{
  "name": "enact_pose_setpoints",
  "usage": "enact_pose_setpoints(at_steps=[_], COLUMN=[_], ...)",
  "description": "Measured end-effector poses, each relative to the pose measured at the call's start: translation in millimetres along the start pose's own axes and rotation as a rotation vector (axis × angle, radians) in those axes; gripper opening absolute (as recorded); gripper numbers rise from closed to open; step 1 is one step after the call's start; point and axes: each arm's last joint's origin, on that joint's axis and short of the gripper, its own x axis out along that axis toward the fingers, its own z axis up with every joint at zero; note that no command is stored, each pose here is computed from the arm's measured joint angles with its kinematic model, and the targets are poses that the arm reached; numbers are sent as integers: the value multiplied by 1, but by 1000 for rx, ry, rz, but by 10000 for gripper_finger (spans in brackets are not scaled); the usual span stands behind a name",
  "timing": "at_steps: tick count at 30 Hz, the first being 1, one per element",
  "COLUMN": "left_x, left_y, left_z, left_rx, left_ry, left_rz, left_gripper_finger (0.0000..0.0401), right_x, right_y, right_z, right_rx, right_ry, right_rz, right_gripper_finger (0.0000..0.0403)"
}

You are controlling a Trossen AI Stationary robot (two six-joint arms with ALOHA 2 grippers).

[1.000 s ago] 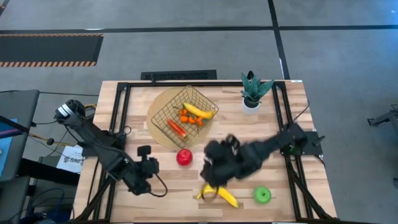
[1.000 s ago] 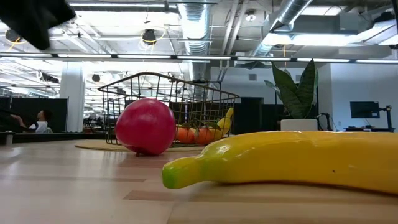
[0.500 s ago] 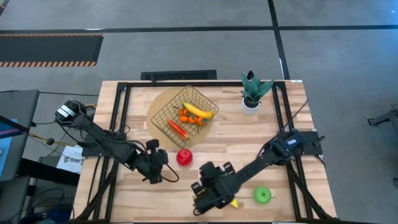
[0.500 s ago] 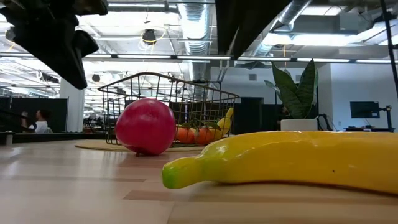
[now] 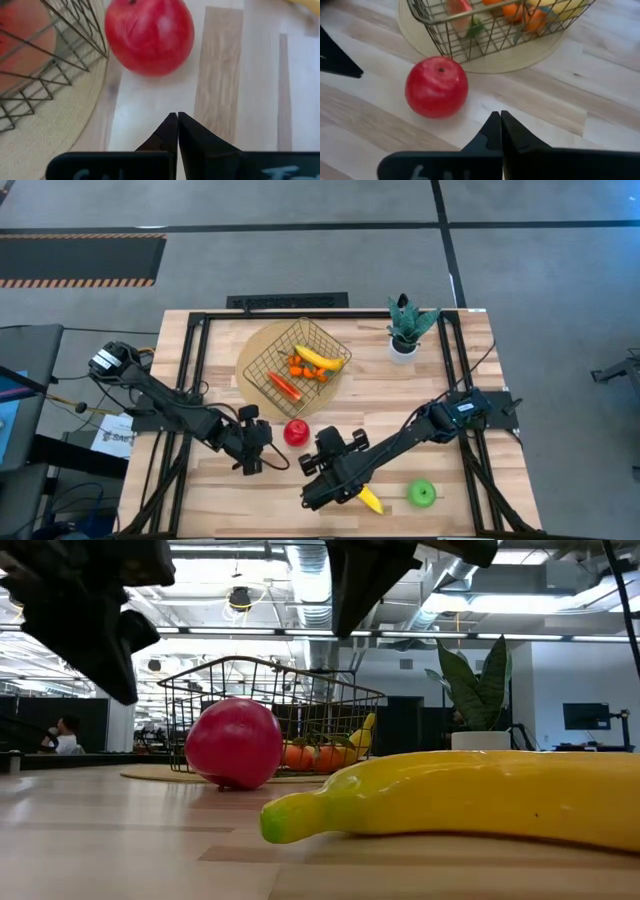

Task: Build produce basket
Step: Put the red apple into the wire basket

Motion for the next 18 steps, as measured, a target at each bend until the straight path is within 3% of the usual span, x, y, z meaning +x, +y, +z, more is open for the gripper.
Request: enact_pose_setpoints(at_steps=[5,7,13,18], left_x=[-2,-2,-2,-3], left_y=[-2,-3,-4,-4], left_z=[1,1,2,3], left_rx=[6,13,14,12], left_ry=[-6,-2,-3,-14], left_rz=[-29,-46,-63,-66], left_gripper_finger=[0,0,0,0], right_x=[-10,-26,-72,-98], right_y=[0,-9,-47,-98], right_z=[0,13,66,98], right_rx=[19,7,-110,-165], right_ry=[22,20,-69,-98], right_rz=[46,65,145,176], right_gripper_finger=[2,2,1,1])
